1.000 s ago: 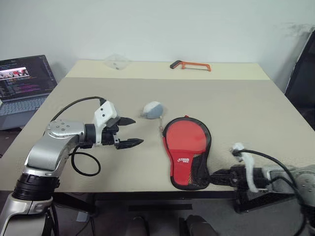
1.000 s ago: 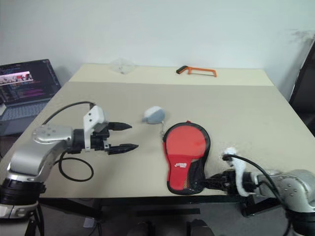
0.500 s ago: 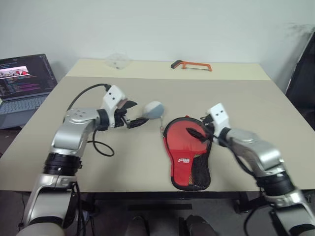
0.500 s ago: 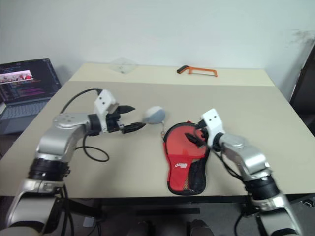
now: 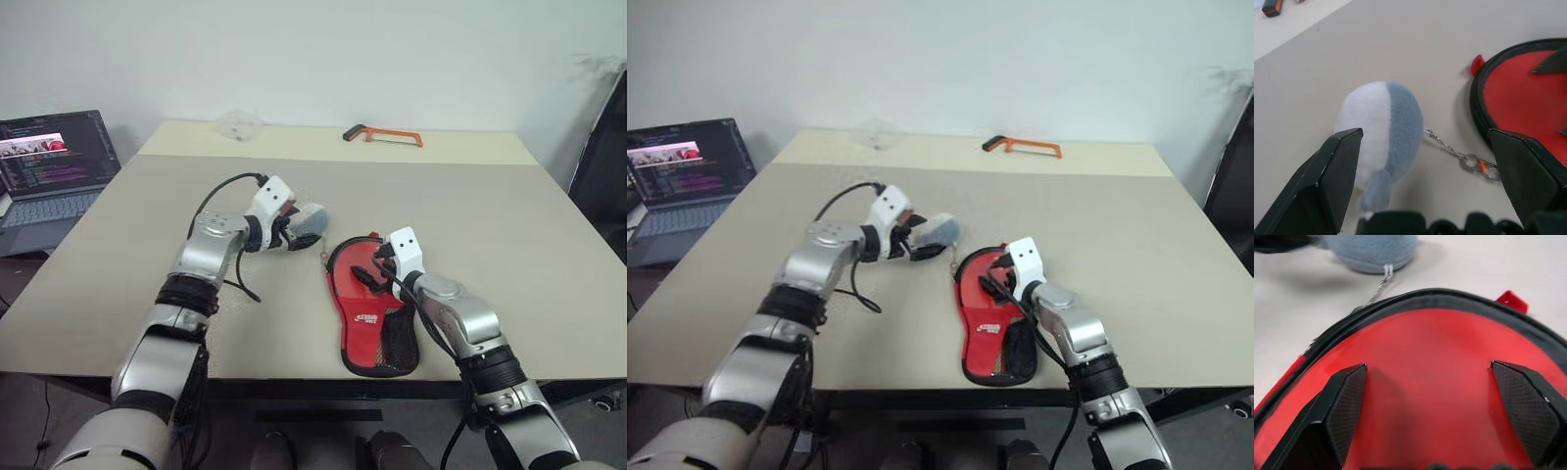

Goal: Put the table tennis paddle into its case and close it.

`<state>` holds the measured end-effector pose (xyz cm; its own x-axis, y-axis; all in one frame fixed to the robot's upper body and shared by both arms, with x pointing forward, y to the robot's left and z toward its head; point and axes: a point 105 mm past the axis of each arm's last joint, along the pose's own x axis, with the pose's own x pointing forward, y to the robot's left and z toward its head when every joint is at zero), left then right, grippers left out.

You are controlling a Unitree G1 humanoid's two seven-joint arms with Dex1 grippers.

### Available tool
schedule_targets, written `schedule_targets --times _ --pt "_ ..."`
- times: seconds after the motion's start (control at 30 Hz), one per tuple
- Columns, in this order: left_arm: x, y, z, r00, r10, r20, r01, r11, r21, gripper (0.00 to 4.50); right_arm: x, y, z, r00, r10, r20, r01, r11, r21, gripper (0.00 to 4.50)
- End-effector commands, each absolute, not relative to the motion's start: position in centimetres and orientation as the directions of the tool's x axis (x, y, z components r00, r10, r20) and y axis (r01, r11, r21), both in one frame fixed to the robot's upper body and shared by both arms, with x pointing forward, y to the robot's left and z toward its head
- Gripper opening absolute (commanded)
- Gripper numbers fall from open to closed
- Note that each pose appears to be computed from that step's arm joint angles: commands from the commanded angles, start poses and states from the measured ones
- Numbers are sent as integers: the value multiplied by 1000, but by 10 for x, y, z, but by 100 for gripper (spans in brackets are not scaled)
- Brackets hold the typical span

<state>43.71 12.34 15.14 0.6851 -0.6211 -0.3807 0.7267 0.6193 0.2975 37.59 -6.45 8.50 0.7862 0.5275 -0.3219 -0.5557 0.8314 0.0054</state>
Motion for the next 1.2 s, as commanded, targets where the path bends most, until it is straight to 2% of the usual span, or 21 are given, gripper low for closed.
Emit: schedule_targets --times 0.03,0.33,0.43,0.57,0.77,0.8,0.97,1.2 --pt "453 125 153 750 -526 -401 660 641 393 450 359 -60 44 711 525 -469 -563 824 69 445" --pt "465 97 139 786 -448 -426 613 652 446 450 359 -62 48 717 510 -476 -551 832 61 445" --pt "467 92 137 806 -420 -417 587 654 477 396 359 -65 46 719 492 -492 -535 842 60 450" --pt "471 85 141 840 -381 -387 541 647 537 252 357 -67 40 714 464 -523 -519 854 50 450" --pt "481 83 163 915 -286 -284 401 576 712 31 350 -55 41 695 485 -531 -549 835 44 450" --pt "482 82 167 924 -277 -263 377 554 742 7 349 -52 43 691 492 -529 -555 831 47 450" --pt "482 48 195 949 -301 -90 213 408 888 3 340 -45 43 678 506 -534 -576 816 42 450" --pt "471 2 207 919 -393 27 93 283 955 3 321 -39 41 660 517 -545 -584 810 60 450"
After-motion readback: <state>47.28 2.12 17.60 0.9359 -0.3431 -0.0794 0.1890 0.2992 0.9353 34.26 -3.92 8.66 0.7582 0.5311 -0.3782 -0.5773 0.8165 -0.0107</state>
